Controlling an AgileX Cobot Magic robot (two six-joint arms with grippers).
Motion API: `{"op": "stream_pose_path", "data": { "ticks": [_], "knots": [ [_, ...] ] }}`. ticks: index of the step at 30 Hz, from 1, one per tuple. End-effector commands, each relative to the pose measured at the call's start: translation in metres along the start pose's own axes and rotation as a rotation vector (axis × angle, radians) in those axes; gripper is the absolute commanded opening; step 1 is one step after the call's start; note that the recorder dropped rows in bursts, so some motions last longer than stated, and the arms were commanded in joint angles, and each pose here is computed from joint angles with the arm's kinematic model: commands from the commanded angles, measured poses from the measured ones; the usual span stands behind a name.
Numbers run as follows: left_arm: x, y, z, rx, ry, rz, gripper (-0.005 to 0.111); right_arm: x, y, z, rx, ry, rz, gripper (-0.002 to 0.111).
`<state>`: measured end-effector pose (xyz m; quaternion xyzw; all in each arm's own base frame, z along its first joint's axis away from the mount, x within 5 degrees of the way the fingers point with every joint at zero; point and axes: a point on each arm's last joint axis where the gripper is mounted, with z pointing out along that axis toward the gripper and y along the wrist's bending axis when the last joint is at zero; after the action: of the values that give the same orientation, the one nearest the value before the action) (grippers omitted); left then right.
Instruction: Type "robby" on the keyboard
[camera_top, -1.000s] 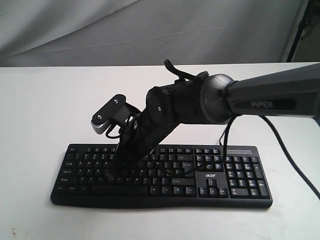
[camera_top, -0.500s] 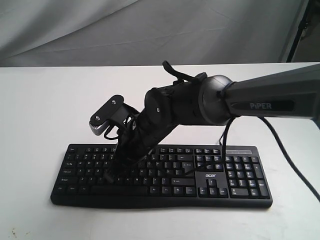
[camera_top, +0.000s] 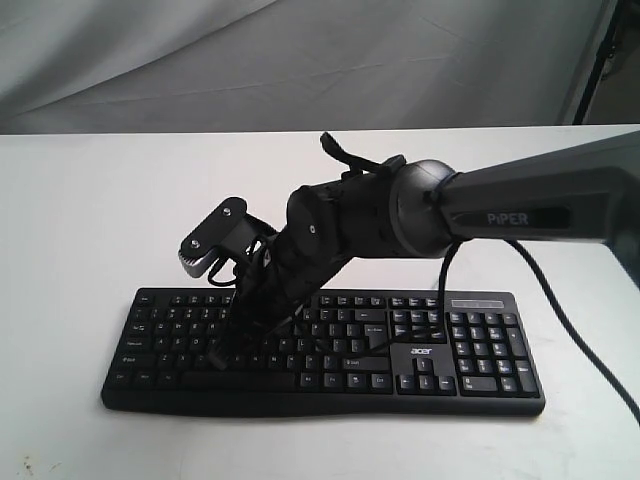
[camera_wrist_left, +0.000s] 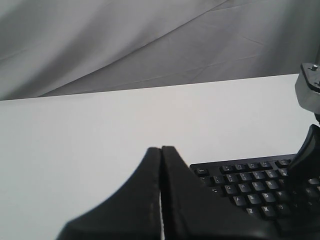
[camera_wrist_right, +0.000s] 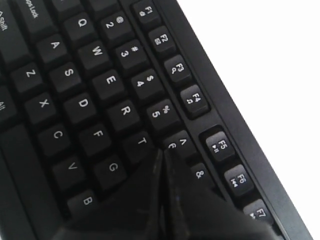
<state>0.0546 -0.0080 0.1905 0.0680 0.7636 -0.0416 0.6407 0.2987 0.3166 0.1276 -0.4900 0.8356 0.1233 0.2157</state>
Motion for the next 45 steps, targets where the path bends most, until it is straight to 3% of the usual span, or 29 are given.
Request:
{"op": "stream_pose_path", "data": {
  "ticks": [1, 9, 15, 21, 28, 35, 45],
  "knots": [
    [0.001, 0.000, 0.000, 0.005, -0.005, 0.003, 0.000, 0.001, 0.002, 0.004, -0.013, 0.013, -0.001, 0.000],
    [0.001, 0.000, 0.000, 0.005, -0.005, 0.003, 0.000, 0.002, 0.002, 0.005, -0.017, 0.021, -0.002, 0.000],
    [0.001, 0.000, 0.000, 0.005, -0.005, 0.003, 0.000, -0.029, 0.005, -0.073, 0.014, -0.136, -0.026, 0.000],
    [0.001, 0.000, 0.000, 0.005, -0.005, 0.003, 0.000, -0.031, 0.003, -0.132, 0.125, -0.201, -0.033, 0.000],
    [0.001, 0.000, 0.000, 0.005, -0.005, 0.003, 0.000, 0.002, 0.009, -0.195, 0.270, -0.335, -0.001, 0.000],
    [0.001, 0.000, 0.000, 0.005, -0.005, 0.003, 0.000, 0.046, 0.031, -0.266, 0.291, -0.642, 0.039, 0.000],
    [0.001, 0.000, 0.000, 0.005, -0.005, 0.003, 0.000, 0.128, 0.058, -0.319, 0.314, -0.836, 0.045, 0.000]
  ]
}}
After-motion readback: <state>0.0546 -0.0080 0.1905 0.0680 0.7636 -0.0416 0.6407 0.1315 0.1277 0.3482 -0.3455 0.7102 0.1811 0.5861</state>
